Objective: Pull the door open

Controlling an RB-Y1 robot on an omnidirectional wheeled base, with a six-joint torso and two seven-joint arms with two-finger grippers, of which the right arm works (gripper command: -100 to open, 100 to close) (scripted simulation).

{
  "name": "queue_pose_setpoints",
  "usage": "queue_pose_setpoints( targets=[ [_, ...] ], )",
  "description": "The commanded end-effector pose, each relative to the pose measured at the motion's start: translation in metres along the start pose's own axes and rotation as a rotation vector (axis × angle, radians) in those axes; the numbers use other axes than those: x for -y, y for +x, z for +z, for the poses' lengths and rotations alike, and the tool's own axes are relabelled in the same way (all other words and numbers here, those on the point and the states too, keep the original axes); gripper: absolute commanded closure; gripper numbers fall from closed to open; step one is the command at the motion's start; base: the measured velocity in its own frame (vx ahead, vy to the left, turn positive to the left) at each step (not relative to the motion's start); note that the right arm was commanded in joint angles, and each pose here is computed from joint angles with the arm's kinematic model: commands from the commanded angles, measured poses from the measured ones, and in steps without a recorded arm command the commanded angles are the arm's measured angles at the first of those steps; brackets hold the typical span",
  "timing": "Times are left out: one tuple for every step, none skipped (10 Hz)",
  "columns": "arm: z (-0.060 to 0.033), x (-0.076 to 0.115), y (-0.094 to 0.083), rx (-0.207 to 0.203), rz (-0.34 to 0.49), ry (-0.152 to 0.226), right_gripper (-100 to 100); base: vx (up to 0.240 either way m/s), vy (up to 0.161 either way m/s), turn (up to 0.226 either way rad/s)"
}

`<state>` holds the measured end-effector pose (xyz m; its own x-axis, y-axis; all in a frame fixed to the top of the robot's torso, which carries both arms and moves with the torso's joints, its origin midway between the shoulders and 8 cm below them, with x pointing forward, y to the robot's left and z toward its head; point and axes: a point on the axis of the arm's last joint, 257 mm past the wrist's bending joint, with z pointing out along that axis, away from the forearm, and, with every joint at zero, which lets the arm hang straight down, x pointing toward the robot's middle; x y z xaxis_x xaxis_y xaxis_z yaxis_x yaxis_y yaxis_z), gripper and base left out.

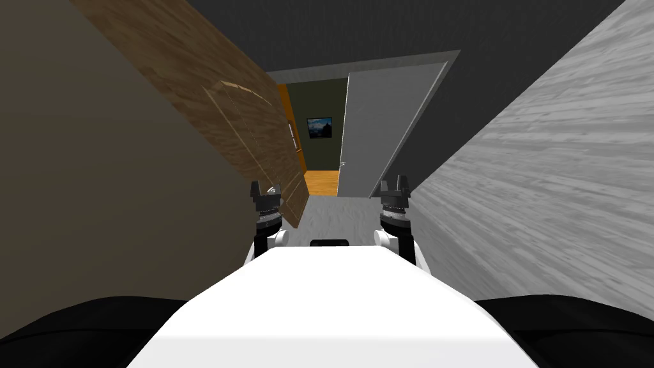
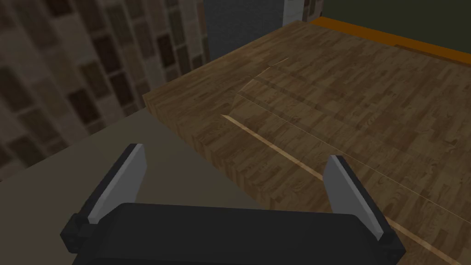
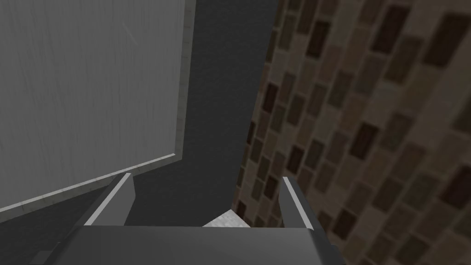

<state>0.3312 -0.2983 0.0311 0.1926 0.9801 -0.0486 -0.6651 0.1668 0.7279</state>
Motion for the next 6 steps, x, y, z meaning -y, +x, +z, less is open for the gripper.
queue_pose_setpoints(
  targets=[
    [-0.0001, 0.01, 0.002, -0.008, 0.004, 0.013, -100, 0.064, 0.0, -0.01],
    [-0.0001, 0.015, 0.003, -0.012, 0.006, 0.02, -100, 0.099, 0.003, -0.008],
    [-0.0003, 0.025, 0.005, -0.019, 0.01, 0.034, -100, 0.124, 0.029, -0.006],
    [-0.0004, 0.03, 0.006, -0.023, 0.011, 0.04, -100, 0.117, 0.036, -0.009],
    [-0.0005, 0.038, 0.007, -0.027, 0.014, 0.05, -100, 0.103, -0.003, -0.013],
    [-0.0006, 0.045, 0.008, -0.032, 0.017, 0.06, -100, 0.105, -0.007, -0.004]
  ],
)
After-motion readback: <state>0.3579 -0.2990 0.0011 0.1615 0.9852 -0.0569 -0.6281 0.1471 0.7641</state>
